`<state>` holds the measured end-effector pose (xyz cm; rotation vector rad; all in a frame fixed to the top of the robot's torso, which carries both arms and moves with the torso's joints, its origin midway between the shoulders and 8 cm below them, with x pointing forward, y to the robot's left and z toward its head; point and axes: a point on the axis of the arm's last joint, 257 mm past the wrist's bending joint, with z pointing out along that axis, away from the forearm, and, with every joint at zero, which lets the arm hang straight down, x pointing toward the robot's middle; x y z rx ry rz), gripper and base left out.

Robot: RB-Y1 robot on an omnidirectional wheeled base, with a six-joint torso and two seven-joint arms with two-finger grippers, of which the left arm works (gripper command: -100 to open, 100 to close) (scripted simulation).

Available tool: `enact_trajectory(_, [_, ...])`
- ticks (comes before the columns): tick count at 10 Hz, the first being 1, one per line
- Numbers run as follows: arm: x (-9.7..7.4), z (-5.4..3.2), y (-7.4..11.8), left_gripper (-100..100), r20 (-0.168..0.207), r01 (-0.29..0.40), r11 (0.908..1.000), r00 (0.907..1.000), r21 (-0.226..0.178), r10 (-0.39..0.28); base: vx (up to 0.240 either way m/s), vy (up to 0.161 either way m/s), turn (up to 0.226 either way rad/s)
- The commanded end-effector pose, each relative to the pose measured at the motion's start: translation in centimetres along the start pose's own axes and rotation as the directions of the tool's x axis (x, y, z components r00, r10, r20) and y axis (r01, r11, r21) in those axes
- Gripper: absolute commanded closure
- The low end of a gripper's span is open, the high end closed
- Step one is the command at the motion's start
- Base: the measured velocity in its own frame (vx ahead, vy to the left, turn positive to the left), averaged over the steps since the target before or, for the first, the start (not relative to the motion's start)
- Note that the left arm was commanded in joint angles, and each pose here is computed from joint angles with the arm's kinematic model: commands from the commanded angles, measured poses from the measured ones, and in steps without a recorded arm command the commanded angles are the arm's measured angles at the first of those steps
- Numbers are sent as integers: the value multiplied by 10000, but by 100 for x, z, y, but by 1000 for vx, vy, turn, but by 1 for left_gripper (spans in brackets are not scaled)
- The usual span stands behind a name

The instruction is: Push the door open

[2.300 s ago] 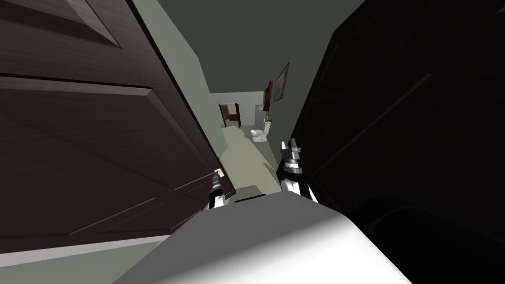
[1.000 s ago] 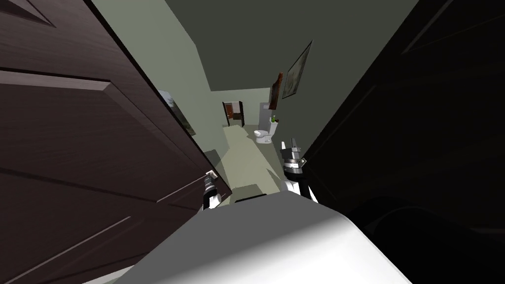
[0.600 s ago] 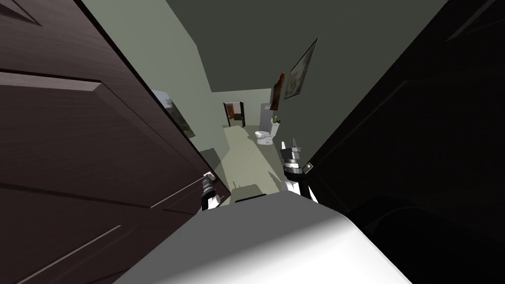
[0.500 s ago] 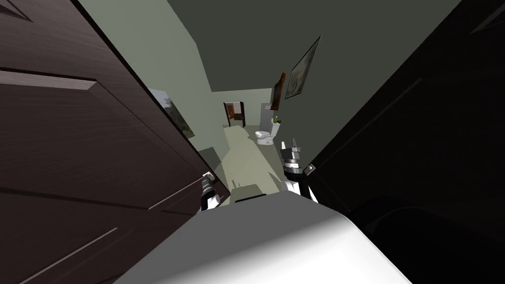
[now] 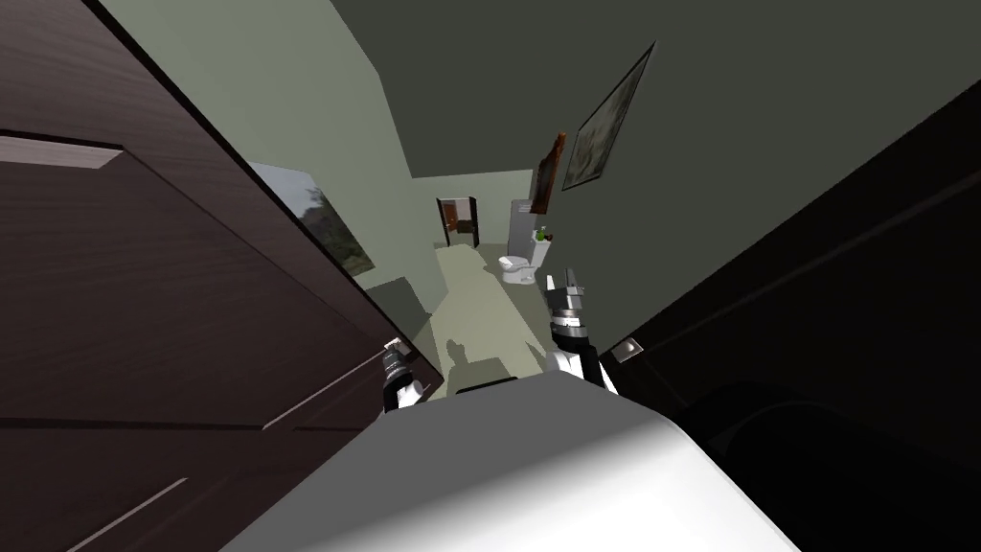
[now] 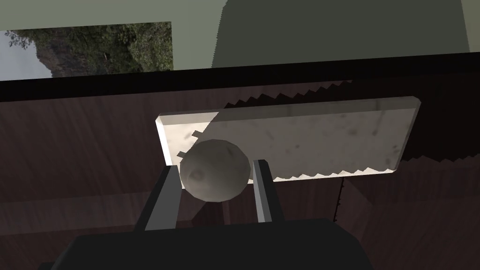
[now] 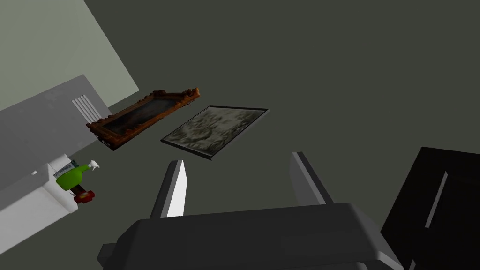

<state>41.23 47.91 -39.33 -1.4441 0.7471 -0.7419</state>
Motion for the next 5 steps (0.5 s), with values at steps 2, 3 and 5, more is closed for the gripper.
enact_trajectory(2, [-185, 32, -19, 100, 466, 5, 10000, 9989, 56, -7, 238, 18, 65])
enact_trajectory(3, [-130, -12, 24, 100, 360, -3, 10000, 9994, -44, 5, 94, 11, 30])
enact_trajectory(5, [-332, 9, -7, 100, 830, -3, 10000, 9965, 31, 0, 194, 36, 43])
